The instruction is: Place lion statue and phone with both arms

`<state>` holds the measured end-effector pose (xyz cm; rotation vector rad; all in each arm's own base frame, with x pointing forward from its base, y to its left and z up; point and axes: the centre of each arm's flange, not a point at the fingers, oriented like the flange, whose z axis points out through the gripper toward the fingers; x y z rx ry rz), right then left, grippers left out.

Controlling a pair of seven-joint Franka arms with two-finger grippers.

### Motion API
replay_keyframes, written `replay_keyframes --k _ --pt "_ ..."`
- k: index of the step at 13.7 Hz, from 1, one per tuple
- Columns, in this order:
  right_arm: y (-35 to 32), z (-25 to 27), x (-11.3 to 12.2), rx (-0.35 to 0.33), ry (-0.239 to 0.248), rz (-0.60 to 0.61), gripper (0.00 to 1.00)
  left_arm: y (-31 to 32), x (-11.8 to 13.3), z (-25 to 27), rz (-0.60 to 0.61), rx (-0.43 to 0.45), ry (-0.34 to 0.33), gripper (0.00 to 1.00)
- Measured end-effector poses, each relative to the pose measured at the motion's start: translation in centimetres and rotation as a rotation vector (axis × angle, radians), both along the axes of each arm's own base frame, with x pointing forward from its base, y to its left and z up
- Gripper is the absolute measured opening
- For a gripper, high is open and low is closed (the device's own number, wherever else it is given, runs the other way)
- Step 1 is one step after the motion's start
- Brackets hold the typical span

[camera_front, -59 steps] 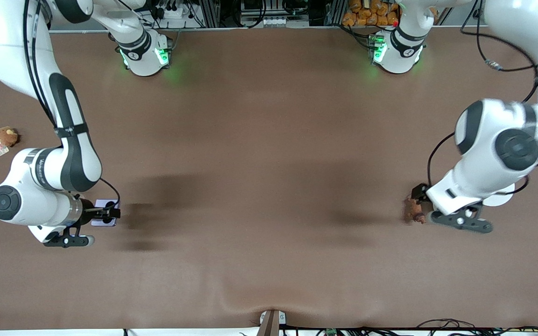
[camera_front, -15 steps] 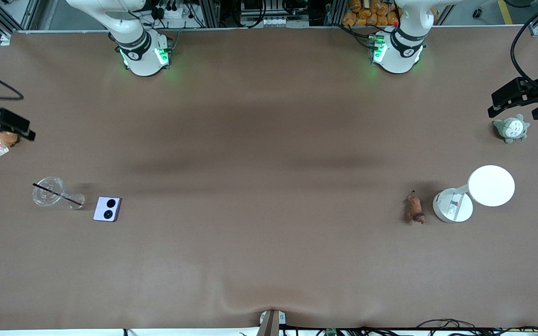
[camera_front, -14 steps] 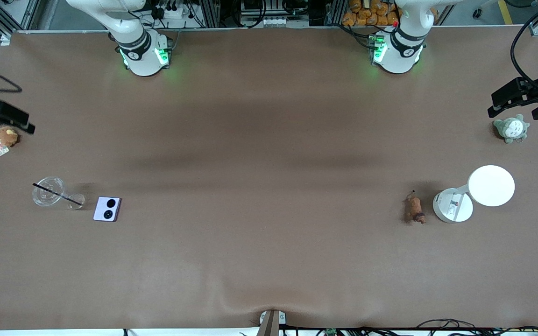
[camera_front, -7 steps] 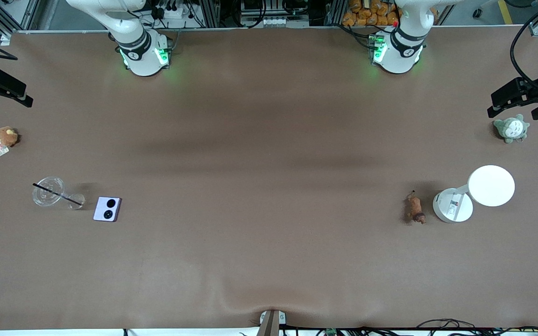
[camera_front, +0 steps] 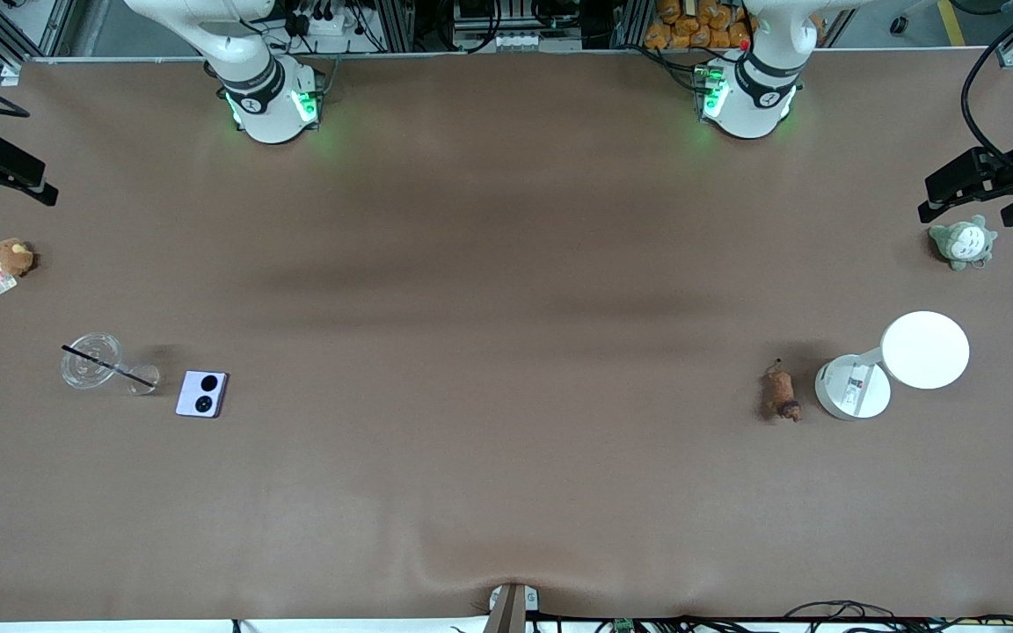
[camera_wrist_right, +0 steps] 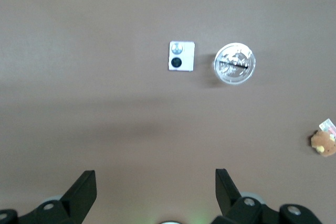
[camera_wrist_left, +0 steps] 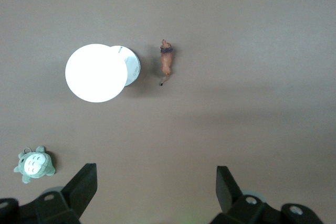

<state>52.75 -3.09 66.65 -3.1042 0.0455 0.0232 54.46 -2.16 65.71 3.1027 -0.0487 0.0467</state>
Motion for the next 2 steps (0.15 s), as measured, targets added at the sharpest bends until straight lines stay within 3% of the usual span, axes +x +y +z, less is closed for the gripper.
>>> replay_keyframes --k 2 --pt "-0.06 -0.31 0.51 -0.001 -0.016 -0.002 1.0 0.0 0.0 0.0 0.0 0.0 0.0 1.0"
